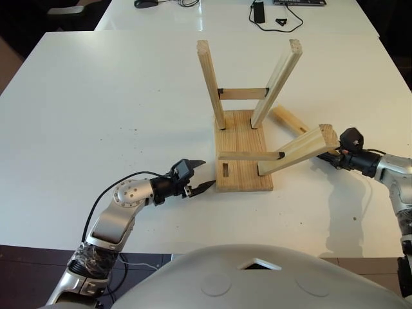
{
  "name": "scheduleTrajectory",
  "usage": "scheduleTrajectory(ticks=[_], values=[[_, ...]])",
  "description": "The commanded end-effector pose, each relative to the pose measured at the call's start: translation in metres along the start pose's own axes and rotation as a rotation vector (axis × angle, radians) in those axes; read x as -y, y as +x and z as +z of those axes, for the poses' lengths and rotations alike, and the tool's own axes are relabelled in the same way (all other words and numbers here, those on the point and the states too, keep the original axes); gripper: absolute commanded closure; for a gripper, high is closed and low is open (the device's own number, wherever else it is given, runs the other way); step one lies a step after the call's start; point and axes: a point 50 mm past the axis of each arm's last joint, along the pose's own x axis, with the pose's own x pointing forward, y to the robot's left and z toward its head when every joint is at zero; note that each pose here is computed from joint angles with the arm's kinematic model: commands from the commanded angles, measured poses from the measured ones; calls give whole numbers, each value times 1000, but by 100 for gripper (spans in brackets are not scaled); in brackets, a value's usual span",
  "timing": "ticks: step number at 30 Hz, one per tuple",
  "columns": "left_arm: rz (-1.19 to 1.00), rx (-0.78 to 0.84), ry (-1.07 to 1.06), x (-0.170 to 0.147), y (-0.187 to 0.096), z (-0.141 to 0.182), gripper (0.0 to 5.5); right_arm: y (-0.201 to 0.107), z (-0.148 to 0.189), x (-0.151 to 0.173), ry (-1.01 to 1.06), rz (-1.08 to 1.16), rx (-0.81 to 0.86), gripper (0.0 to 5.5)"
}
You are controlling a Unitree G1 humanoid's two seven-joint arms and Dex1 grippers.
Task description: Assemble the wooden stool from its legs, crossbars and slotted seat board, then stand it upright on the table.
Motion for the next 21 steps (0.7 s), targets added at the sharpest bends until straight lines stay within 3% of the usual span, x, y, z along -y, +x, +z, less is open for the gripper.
scheduleTrajectory(ticks=[1, 6, 11, 15, 21], values=[[92, 19, -13, -18, -27, 8, 214, -8, 66, 6, 91, 14, 337, 346], [496, 123, -32, -74, -93, 37, 214, -50, 140, -5, 200, 205, 750, 346], [459, 400, 88, -78, -77, 132, 214, -66, 204, -61, 71, 536, 915, 346], [153, 568, 121, -47, -58, 188, 214, -53, 220, -97, -26, 747, 828, 346], [-170, 633, 145, -19, -50, 225, 214, -25, 223, -125, -155, 923, 633, 346]])
